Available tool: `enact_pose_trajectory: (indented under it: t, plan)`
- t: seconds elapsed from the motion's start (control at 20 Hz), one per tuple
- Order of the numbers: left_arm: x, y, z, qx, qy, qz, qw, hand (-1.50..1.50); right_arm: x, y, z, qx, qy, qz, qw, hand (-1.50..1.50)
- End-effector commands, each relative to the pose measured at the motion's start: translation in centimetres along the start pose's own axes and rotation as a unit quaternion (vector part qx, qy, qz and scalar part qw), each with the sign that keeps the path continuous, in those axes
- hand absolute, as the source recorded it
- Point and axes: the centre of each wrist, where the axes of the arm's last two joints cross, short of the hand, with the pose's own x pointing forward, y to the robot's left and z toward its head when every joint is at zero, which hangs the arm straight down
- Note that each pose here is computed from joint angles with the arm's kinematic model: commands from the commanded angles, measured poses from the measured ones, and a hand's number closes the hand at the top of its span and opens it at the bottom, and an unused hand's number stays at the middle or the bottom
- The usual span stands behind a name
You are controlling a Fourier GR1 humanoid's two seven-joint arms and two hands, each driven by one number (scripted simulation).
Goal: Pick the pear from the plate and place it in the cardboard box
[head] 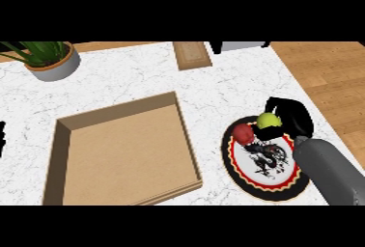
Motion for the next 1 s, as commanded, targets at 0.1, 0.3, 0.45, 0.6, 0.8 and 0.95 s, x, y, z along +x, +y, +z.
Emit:
enact_pose_trajectory:
  t: [0.1, 0.3, 0.45, 0.6, 0.8, 0.95]
  plan:
    - [0.5, 0.1, 0.1, -0.004, -0.016, 0.002, 0.9999, 0.00, 8.1, -0.5, -0.3, -0.104, -0.037, -0.033, 0.993, 1.50]
    - [0.1, -0.5, 0.3, -0.017, -0.015, 0.006, 0.9997, 0.00, 14.6, 0.0, 1.1, -0.113, -0.057, -0.070, 0.989, 1.50]
    - [0.7, -0.6, 0.3, -0.022, -0.032, 0.007, 0.9992, 0.00, 20.0, -0.3, 2.6, -0.128, -0.052, -0.115, 0.984, 1.50]
    - [1.1, -1.0, 0.5, -0.031, -0.040, 0.016, 0.9986, 0.00, 24.0, -1.2, 4.1, -0.146, -0.032, -0.138, 0.979, 1.50]
    - [2.5, -1.8, -0.1, -0.039, -0.061, 0.017, 0.9972, 0.00, 29.9, -4.8, 5.8, -0.174, 0.005, -0.145, 0.974, 1.50]
    - [3.8, -3.5, -0.5, -0.055, -0.074, 0.021, 0.9955, 0.00, 31.6, -6.3, 7.6, -0.189, 0.047, -0.155, 0.969, 1.50]
